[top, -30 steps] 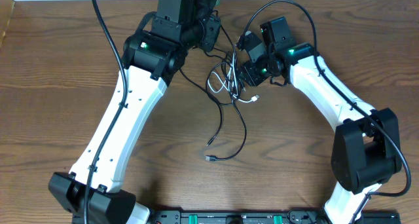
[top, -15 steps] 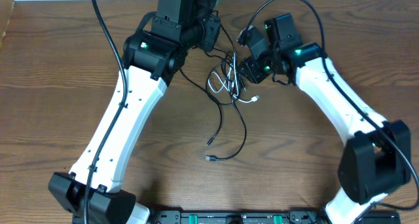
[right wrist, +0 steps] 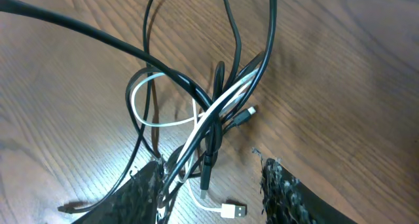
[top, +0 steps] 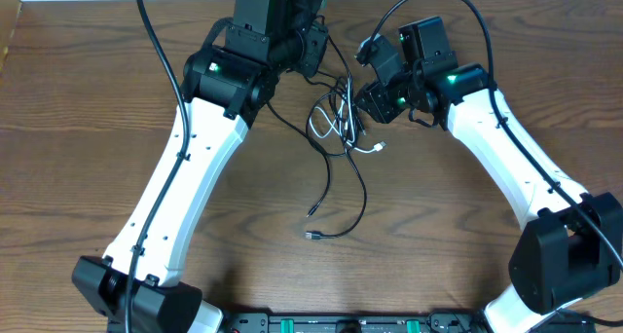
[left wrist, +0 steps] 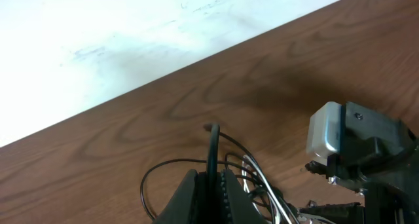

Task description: Untangle cables

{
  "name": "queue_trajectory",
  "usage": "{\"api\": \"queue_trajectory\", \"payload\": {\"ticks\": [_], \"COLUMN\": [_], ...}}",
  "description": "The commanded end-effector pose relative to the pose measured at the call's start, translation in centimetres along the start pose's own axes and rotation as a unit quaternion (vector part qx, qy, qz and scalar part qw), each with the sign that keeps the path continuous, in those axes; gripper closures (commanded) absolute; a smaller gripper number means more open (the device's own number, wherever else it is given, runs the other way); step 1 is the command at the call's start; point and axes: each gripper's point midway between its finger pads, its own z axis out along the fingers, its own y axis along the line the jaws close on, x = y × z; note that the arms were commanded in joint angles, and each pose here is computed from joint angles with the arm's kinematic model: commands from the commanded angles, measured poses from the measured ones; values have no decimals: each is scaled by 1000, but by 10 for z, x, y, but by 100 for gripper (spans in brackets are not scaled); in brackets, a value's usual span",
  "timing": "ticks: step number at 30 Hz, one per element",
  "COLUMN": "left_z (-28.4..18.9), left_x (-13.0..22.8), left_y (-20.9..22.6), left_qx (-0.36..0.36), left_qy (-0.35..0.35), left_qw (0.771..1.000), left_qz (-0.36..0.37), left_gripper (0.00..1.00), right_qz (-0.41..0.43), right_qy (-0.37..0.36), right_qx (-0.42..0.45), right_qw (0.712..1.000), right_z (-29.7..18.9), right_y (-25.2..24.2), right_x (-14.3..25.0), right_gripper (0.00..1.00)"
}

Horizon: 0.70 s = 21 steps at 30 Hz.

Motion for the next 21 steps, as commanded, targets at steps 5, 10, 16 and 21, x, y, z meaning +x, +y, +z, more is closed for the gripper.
{"api": "queue_trajectory", "payload": {"ticks": [5,10,16,21], "left_z": [0,0,0,0], "left_x": [-1,-1,0,0], "left_y": [4,4,4,4], "left_qx": [-7,-7,-7,-7], "left_qy": [-1,-1,1,1], "left_qw": [1000,1000,1000,1000], "left_qz": [3,3,3,3], "left_gripper": [92,92,93,93], "right_qz": [-10,-12,-17,-15], "right_qy": [8,25,27,33], "right_qx": [-14,-22,-26,-23], "right_qw": [1000,999,999,999], "right_z": [8,22,28,31], "right_y": [12,18,23,21], "right_x": [3,11,11,14], "right_gripper": [54,55,55,55]}}
